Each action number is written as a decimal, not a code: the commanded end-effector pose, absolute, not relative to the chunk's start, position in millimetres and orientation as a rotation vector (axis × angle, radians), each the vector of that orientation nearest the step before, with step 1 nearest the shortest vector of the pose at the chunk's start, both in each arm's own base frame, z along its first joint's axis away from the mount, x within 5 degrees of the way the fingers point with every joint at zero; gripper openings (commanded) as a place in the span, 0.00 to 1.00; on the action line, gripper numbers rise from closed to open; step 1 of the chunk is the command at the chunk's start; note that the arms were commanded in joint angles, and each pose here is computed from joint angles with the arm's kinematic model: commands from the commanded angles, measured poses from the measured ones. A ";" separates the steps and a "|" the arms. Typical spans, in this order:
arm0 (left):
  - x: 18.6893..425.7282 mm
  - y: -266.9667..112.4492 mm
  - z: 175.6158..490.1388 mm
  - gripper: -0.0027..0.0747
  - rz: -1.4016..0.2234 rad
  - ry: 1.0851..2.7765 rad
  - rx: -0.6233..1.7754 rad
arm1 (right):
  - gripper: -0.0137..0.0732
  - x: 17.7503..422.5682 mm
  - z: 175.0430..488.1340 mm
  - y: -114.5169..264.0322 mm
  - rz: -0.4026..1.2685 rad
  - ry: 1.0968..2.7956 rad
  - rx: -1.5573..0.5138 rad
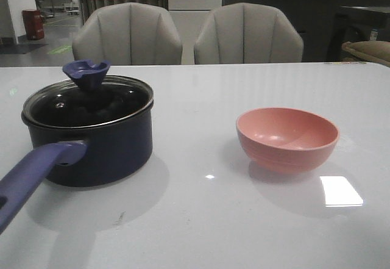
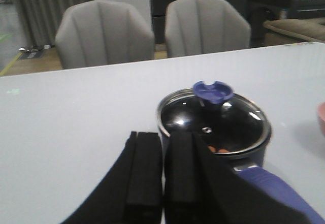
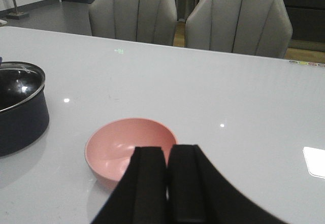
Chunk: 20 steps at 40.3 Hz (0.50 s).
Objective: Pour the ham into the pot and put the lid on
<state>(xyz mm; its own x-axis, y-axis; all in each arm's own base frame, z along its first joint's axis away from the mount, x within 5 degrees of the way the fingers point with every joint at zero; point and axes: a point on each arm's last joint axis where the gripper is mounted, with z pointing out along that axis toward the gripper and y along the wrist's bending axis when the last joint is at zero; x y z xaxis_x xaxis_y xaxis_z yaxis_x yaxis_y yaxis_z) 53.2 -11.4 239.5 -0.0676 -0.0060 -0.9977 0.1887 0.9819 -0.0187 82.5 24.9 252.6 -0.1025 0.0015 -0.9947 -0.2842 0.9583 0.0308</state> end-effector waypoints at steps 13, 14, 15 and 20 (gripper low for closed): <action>55.8 0.4 209.7 0.18 -0.050 1.444 -0.052 | 0.34 83.8 268.0 22.9 0.229 1.572 -0.190; 54.9 0.3 209.5 0.18 -0.050 1.442 -0.052 | 0.34 83.8 268.0 22.9 0.229 1.572 -0.190; 55.0 0.3 208.5 0.18 -0.051 1.453 -0.052 | 0.34 83.8 268.0 22.9 0.229 1.572 -0.190; 55.2 0.3 208.9 0.18 -0.050 1.450 -0.052 | 0.34 83.8 268.0 22.9 0.229 1.572 -0.190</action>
